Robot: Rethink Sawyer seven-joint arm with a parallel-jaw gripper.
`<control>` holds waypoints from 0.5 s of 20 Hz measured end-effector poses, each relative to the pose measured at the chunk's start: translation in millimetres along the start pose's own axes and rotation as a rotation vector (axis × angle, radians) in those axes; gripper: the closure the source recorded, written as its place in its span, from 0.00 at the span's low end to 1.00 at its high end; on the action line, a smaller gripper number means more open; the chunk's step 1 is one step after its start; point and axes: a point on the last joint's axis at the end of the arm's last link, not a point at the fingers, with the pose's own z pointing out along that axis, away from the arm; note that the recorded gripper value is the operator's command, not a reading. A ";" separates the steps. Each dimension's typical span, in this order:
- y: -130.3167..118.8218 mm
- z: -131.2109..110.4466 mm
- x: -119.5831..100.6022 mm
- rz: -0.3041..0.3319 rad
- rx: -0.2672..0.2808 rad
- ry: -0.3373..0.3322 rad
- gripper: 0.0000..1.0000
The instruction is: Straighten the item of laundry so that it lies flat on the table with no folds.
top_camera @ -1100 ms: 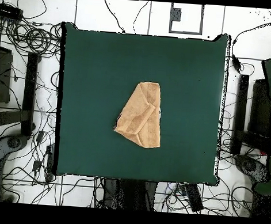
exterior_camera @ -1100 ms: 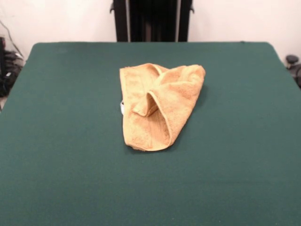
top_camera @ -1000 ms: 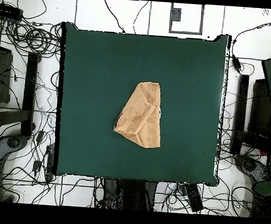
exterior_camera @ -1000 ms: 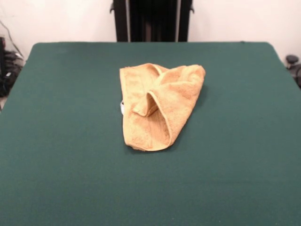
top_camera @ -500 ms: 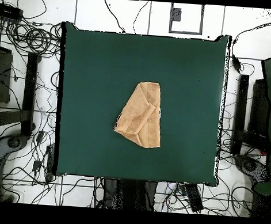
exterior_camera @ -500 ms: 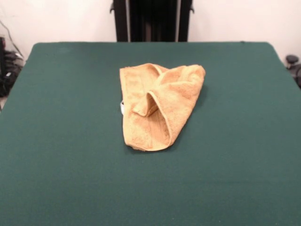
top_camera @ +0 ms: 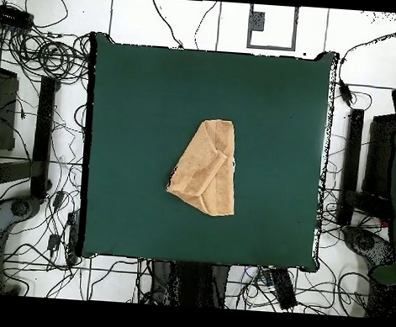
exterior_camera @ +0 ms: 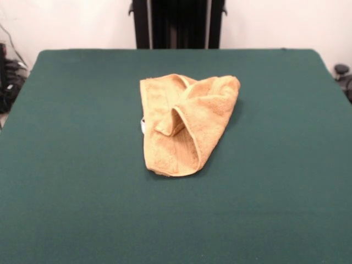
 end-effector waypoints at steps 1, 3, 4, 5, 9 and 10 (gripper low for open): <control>1.1 10.2 6.8 0.044 0.003 0.000 0.00; 3.2 16.3 10.9 0.057 0.002 0.004 0.00; 4.7 20.4 13.6 0.065 0.001 0.008 0.00; 8.3 27.4 18.3 0.065 -0.002 0.018 0.00; 24.9 47.2 29.1 0.010 -0.037 0.053 0.00; 28.0 52.7 30.1 -0.009 -0.045 0.056 0.00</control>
